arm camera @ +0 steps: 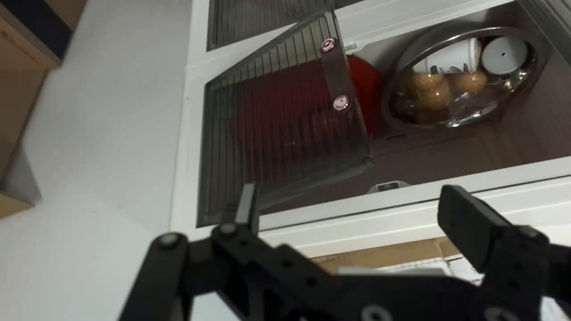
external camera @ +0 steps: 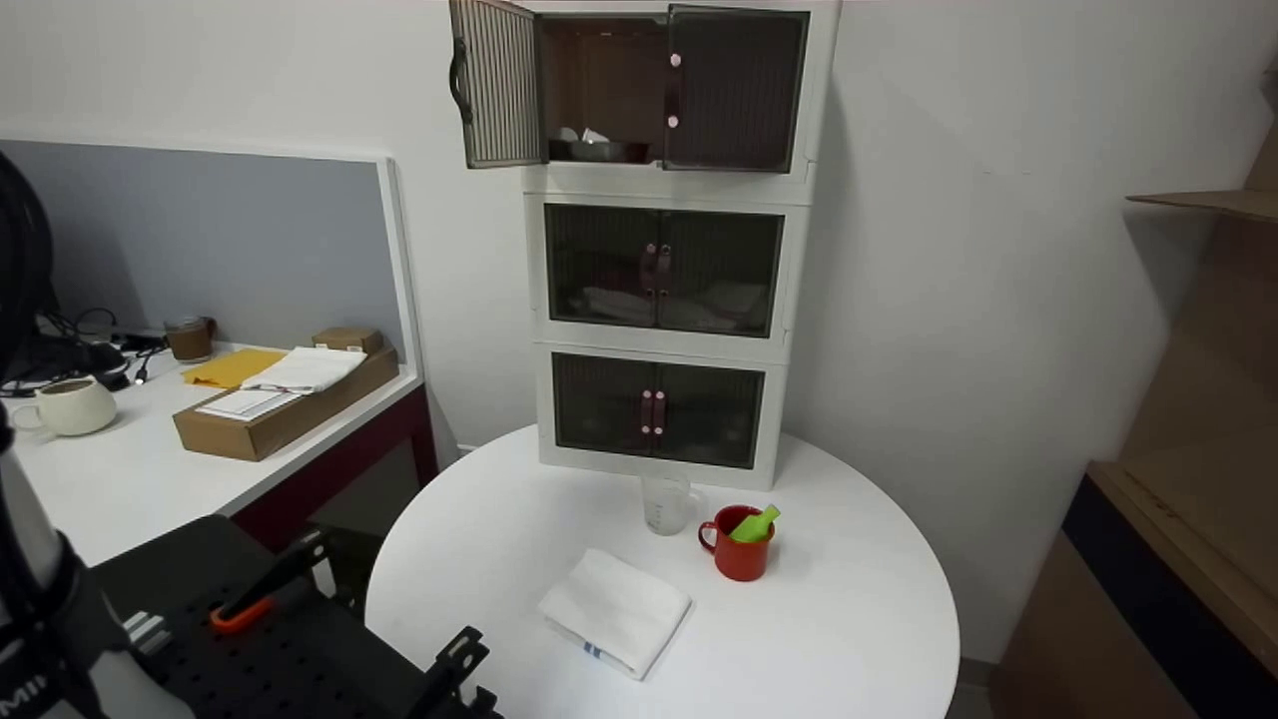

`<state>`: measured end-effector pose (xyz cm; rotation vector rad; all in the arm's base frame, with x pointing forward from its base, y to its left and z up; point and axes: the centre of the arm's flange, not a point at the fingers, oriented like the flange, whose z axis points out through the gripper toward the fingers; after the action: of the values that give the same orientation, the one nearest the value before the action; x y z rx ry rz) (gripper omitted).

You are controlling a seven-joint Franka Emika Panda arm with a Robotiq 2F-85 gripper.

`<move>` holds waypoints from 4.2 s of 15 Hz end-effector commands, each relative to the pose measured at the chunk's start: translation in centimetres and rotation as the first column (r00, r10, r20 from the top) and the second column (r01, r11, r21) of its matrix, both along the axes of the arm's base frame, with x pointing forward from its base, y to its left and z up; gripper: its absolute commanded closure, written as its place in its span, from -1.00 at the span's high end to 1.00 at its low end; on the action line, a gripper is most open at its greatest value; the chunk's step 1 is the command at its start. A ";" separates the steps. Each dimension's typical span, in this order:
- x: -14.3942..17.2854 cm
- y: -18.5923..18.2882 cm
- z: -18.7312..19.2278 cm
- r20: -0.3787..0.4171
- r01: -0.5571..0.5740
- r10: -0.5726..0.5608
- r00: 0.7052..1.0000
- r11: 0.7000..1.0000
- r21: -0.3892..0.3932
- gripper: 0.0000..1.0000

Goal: Open the topmost cabinet doors

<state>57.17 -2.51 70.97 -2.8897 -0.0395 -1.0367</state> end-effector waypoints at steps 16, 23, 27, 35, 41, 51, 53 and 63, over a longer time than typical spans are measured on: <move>11.3 3.0 -5.0 -0.287 0.592 -0.524 0.802 0.762 0.264 1.00; 11.1 1.2 -6.3 -0.301 0.645 -0.576 0.760 0.726 0.238 1.00; 9.1 -1.0 -6.2 -0.275 0.659 -0.606 0.747 0.730 0.180 1.00; 5.8 -8.1 -7.2 -0.290 0.722 -0.673 0.680 0.683 0.108 1.00; 4.1 -14.0 -7.0 -0.263 0.789 -0.750 0.607 0.608 0.086 1.00; -2.1 -9.2 -1.8 -0.080 0.641 -0.636 0.767 0.765 0.067 1.00; -2.9 -5.7 -3.2 -0.098 0.557 -0.552 0.828 0.830 0.037 1.00; -3.6 1.0 -20.1 -0.258 0.052 -0.088 0.962 0.988 -0.142 1.00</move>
<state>55.05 0.42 54.94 -3.1219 0.2418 -0.7048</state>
